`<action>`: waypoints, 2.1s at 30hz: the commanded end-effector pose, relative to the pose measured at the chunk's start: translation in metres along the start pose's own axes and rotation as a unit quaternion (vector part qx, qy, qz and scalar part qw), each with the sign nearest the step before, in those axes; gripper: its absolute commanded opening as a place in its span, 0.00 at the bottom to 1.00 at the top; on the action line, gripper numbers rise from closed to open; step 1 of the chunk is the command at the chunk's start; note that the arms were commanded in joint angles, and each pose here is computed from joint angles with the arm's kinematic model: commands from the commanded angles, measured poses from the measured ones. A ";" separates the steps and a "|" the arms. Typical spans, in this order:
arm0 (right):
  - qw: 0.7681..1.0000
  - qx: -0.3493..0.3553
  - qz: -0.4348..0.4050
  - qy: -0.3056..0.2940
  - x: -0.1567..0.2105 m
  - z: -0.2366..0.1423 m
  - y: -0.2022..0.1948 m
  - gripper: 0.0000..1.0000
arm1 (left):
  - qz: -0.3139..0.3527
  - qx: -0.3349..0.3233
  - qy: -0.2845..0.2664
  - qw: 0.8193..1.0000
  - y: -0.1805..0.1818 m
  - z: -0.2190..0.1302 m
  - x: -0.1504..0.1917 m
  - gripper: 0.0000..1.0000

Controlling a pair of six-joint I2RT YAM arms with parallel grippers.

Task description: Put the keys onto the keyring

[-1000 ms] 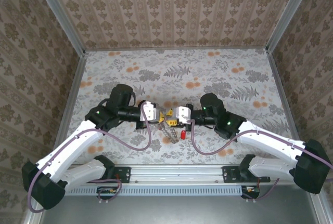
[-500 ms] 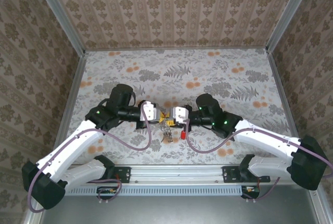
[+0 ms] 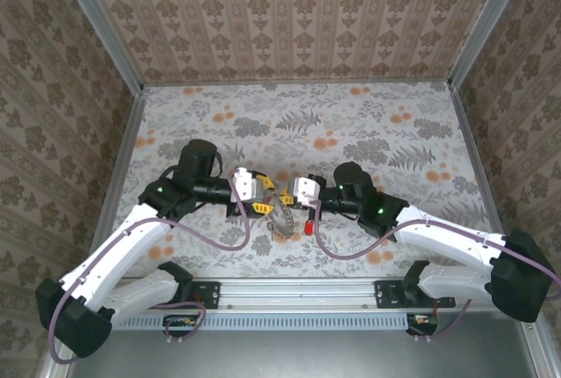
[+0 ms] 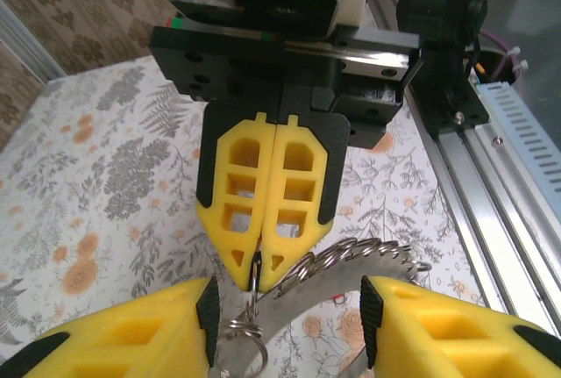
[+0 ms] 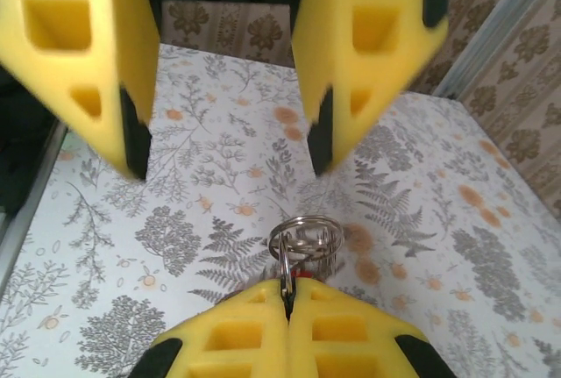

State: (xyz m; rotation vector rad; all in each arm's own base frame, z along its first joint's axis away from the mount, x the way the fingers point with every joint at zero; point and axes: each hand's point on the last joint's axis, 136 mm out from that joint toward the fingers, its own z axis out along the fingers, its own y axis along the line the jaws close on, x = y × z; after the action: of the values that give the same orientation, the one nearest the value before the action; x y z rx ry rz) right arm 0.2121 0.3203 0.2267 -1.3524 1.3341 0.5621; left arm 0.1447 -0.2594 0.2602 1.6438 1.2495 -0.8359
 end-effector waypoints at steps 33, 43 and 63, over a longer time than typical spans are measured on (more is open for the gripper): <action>0.997 -0.026 -0.071 -0.030 -0.045 -0.019 0.005 0.00 | -0.021 0.012 0.046 0.999 0.000 0.026 0.012 0.27; 0.997 -0.022 -0.057 -0.036 -0.048 -0.014 0.002 0.00 | -0.001 0.020 0.035 0.999 -0.004 0.029 0.006 0.08; 1.000 0.005 -0.016 -0.018 -0.039 -0.010 -0.013 0.00 | 0.036 -0.011 0.028 0.999 -0.016 0.012 0.007 0.25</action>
State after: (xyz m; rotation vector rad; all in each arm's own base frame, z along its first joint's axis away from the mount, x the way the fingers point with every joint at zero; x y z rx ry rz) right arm 0.1992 0.3194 0.2372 -1.4327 1.3330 0.5585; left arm 0.1370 -0.2674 0.2497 1.6726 1.2455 -0.7267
